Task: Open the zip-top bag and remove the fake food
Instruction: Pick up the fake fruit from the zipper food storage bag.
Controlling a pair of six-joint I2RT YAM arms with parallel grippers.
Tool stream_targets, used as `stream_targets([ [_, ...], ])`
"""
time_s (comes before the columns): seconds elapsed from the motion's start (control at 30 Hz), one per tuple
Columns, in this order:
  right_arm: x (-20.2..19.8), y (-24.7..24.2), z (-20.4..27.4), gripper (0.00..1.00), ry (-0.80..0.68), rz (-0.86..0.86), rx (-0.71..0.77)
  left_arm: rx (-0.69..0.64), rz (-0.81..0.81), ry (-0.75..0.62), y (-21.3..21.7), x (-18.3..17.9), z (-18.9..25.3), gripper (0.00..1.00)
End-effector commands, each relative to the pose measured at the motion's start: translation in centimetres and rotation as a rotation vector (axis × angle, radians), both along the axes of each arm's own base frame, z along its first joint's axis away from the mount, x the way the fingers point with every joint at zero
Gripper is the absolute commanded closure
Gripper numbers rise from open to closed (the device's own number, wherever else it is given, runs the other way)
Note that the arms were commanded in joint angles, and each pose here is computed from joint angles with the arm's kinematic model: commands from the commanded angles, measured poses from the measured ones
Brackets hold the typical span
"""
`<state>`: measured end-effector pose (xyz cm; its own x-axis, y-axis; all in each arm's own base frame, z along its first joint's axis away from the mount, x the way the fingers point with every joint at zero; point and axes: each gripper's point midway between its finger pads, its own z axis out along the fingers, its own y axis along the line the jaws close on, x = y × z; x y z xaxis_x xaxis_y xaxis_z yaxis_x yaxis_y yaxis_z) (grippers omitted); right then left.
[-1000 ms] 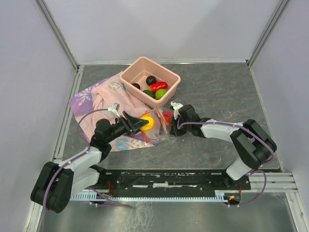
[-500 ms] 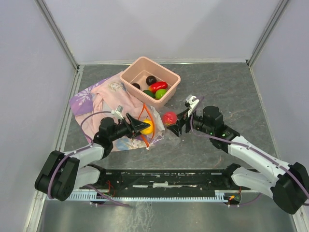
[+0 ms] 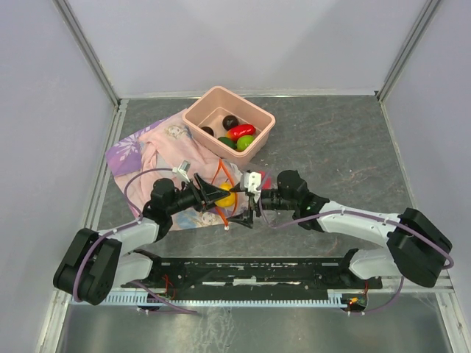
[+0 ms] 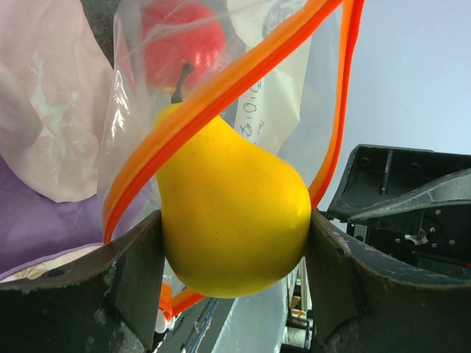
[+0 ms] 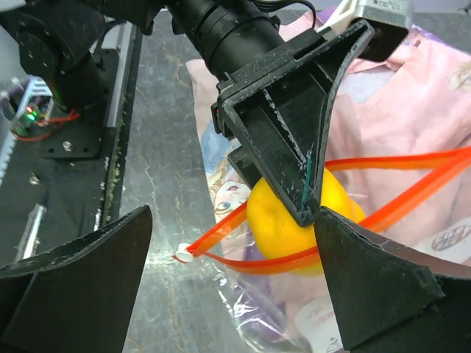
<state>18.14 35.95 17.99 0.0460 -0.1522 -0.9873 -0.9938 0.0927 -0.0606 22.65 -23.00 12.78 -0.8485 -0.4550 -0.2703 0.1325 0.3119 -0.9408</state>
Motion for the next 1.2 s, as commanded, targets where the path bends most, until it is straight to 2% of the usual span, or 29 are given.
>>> stream_targets([
  [0.0, 1.8, 1.2, 2.9, 0.01, -0.26, -0.001, -0.001, 0.011, -0.066, -0.118, -0.3, -0.5, 1.0, 0.77],
  [0.13, 2.7, 1.3, 2.4, 0.01, -0.344, 0.012, -0.063, 0.018, -0.088, -0.135, -0.3, -0.9, 1.1, 0.78],
  [0.33, 3.3, 1.9, 0.3, 0.01, -0.358, 0.026, -0.153, 0.005, -0.113, -0.149, -0.3, -1.6, 1.5, 0.78],
  [0.53, 5.0, 1.5, -1.8, 0.01, -0.377, -0.06, -0.238, -0.03, -0.123, -0.152, -0.4, -1.9, 2.3, 0.78],
  [0.77, 5.7, 2.3, -2.3, 0.0, -0.429, -0.118, -0.237, -0.077, -0.149, -0.137, -0.8, -2.3, 2.9, 0.75],
  [0.93, 5.8, 2.6, -1.9, 0.07, -0.457, -0.155, -0.22, -0.095, -0.15, -0.133, -0.9, -2.3, 3.1, 0.72],
  [0.97, 5.7, 2.5, -1.8, 0.09, -0.454, -0.16, -0.209, -0.094, -0.148, -0.13, -0.9, -2.2, 3.1, 0.7],
  [1.03, 5.4, 2.4, -1.5, 0.15, -0.451, -0.159, -0.194, -0.093, -0.144, -0.123, -0.9, -2.2, 3.0, 0.59],
  [1.07, 5.3, 2.3, -1.7, 0.23, -0.442, -0.158, -0.2, -0.093, -0.141, -0.123, -0.9, -2.2, 2.9, 0.51],
  [1.1, 5.3, 2.2, -1.6, 0.24, -0.442, -0.158, -0.201, -0.094, -0.139, -0.121, -0.8, -2.2, 2.9, 0.49],
  [1.17, 5.2, 2.0, -1.8, 0.34, -0.434, -0.159, -0.209, -0.096, -0.13, -0.123, -0.8, -2.1, 3.1, 0.37],
])
